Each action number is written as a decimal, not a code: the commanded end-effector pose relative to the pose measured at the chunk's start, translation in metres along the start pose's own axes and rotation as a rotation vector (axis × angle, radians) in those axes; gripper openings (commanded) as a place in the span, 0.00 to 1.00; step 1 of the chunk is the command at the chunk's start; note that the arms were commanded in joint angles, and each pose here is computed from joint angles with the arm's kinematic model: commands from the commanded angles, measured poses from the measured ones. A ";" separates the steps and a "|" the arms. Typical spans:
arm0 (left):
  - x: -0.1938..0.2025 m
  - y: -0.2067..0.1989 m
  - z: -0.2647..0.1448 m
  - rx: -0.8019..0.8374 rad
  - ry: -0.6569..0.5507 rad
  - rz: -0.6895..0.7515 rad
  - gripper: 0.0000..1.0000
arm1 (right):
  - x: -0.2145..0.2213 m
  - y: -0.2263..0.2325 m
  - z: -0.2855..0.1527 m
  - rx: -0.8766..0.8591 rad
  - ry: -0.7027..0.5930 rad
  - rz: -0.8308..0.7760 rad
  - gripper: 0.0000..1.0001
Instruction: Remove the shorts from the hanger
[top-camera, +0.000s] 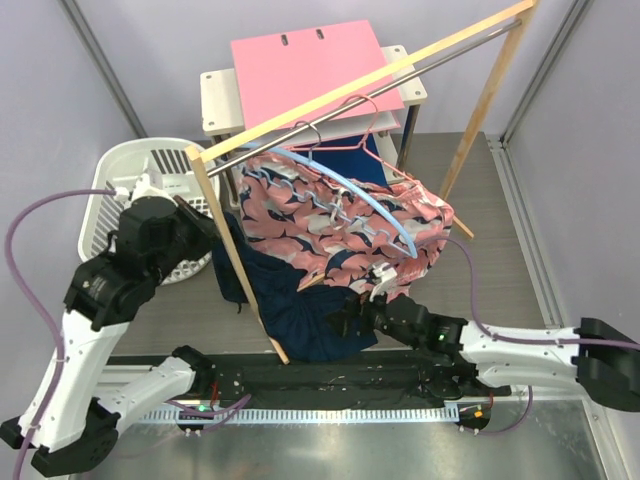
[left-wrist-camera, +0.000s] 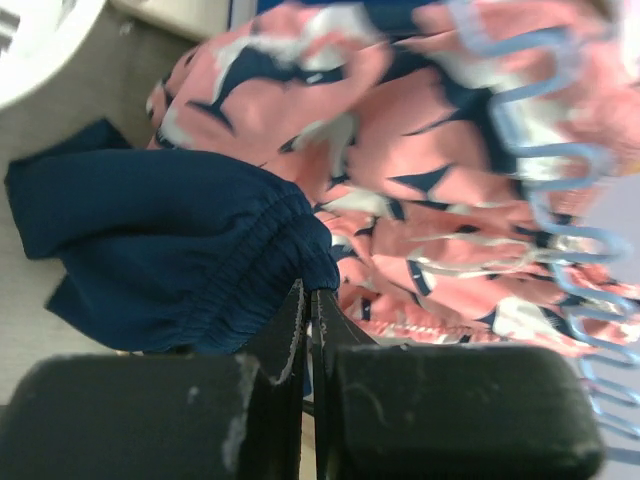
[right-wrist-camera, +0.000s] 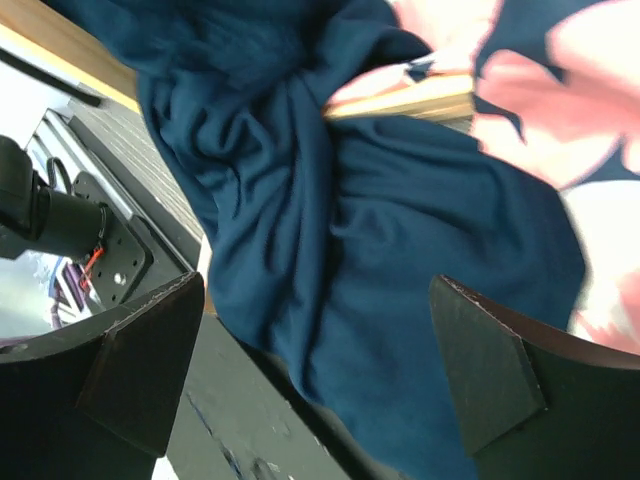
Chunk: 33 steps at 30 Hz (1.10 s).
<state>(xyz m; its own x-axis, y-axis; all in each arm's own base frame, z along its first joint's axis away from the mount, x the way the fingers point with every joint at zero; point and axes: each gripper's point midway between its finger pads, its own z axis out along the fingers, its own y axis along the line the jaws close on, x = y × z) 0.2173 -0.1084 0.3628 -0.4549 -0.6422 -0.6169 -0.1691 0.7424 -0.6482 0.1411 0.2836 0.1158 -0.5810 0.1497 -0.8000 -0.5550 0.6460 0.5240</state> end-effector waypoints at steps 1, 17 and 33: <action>0.023 -0.005 0.023 0.018 0.069 -0.122 0.00 | -0.057 0.051 0.019 -0.129 -0.158 0.067 1.00; 0.081 0.110 0.084 -0.443 0.261 -0.252 0.99 | -0.077 0.028 -0.015 -0.026 -0.227 0.148 1.00; 0.115 0.189 0.122 -0.747 0.382 -0.231 1.00 | -0.076 0.022 -0.026 0.004 -0.200 0.105 1.00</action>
<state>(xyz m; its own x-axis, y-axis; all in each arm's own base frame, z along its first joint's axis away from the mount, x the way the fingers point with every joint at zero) 0.2331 -0.0699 0.1264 -0.5646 -0.7976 -0.2122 -0.7656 0.6022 -0.2262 0.1524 0.2691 0.1736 -0.5432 0.3258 -0.7738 -0.4880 0.6275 0.6067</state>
